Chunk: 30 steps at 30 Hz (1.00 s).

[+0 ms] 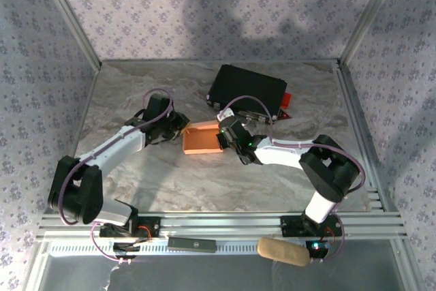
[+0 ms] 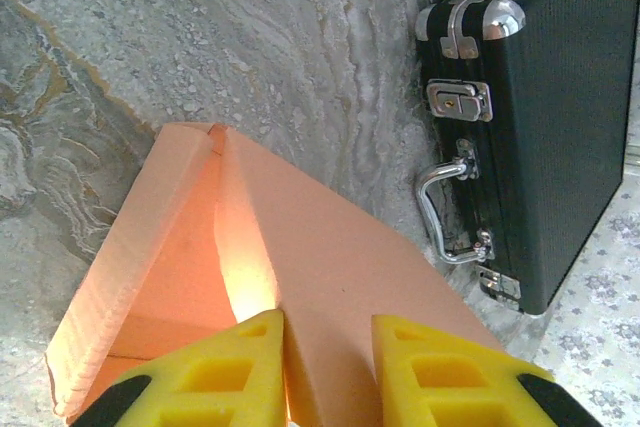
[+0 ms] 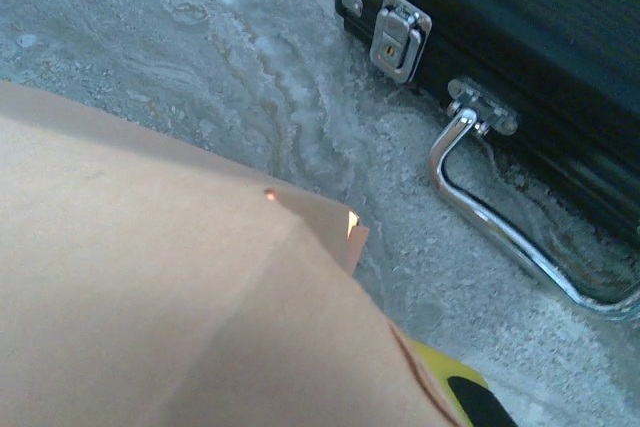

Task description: Fold the paper box

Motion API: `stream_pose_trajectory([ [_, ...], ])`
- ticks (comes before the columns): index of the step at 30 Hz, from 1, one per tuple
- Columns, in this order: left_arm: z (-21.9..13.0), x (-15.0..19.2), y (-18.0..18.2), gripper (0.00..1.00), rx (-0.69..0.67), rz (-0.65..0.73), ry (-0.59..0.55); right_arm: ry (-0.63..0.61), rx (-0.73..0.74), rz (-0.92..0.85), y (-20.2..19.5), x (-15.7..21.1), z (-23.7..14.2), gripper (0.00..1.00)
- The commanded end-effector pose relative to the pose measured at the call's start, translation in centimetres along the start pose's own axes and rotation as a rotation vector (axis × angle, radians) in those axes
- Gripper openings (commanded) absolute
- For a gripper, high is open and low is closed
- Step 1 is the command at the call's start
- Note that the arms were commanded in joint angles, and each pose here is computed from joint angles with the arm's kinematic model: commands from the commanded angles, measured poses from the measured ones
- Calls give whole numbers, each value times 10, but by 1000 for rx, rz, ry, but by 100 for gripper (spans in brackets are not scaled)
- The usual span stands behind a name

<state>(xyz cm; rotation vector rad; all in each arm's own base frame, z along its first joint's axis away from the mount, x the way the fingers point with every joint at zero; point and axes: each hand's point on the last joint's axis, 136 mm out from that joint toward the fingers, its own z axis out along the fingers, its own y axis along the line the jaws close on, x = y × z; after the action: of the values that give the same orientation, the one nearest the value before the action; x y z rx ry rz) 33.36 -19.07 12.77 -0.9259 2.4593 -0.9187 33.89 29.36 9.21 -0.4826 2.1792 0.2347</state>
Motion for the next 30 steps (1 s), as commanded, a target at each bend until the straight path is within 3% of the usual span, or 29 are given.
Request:
stream_pose_trajectory([
  [1,-1,10,18,15,-66,52,2,-20,-46,86,6,-17,-5,13],
  [9,-10,5,24,13,-104,81,-60,-2,-204,162,13,-37,-47,41],
  [16,-10,4,22,12,-98,84,-78,26,-324,287,15,-36,-88,47],
  [24,-12,4,20,12,-96,91,-77,59,-241,674,-61,-70,-84,53],
  [26,-13,4,19,12,-92,87,-79,124,-228,731,-67,-73,-77,56],
  [29,-13,4,17,12,-81,79,-82,350,-195,841,-61,-46,-59,56],
  [30,-14,4,16,12,-77,73,-85,377,-219,865,-54,-52,-56,54],
])
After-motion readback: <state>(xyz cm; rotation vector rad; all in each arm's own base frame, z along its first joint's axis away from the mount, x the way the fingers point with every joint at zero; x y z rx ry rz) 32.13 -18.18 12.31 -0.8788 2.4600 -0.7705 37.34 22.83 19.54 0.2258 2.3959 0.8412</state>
